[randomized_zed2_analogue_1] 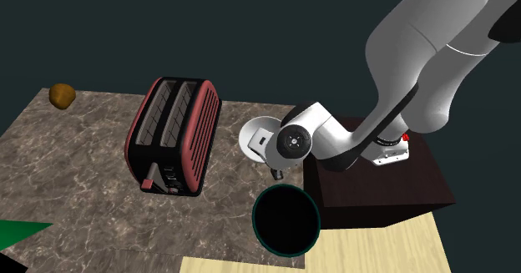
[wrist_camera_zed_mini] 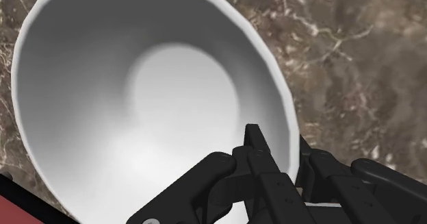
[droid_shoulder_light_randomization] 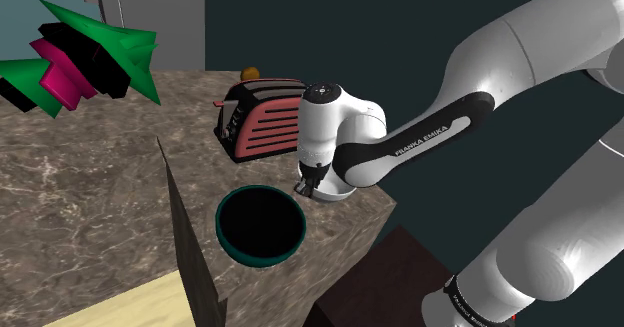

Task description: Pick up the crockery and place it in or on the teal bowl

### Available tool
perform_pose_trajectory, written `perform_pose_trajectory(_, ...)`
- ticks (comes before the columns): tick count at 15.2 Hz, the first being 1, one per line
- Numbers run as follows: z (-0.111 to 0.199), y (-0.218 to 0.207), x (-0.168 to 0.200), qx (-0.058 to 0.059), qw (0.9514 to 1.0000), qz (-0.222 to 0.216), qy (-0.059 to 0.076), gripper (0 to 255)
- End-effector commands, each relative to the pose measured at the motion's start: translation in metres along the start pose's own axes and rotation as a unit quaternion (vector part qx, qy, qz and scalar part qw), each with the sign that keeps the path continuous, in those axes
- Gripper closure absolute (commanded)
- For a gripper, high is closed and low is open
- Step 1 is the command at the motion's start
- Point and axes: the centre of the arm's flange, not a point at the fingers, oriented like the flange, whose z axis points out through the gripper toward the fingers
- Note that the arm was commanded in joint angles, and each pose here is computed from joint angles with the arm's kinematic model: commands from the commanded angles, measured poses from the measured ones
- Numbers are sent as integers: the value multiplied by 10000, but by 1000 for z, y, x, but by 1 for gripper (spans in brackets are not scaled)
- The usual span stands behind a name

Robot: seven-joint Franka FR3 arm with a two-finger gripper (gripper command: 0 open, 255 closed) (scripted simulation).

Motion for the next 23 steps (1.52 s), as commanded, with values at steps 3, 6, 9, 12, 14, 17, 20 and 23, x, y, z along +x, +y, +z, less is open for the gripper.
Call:
perform_pose_trajectory(3, 1, 0, 0, 3, 10000, -1, -7, 255)
perform_pose_trajectory(6, -9, 3, 0, 3, 10000, -1, -7, 255)
perform_pose_trajectory(9, -24, 8, 0, 3, 10000, -1, -7, 255)
perform_pose_trajectory(12, -40, 13, 0, 3, 10000, -1, -7, 255)
perform_pose_trajectory(14, -50, 16, 1, 3, 10000, -1, -7, 255)
perform_pose_trajectory(17, -65, 21, 1, 3, 10000, -1, -7, 255)
perform_pose_trajectory(20, -80, 26, 1, 3, 10000, -1, -7, 255)
perform_pose_trajectory(23, -95, 31, 1, 3, 10000, -1, -7, 255)
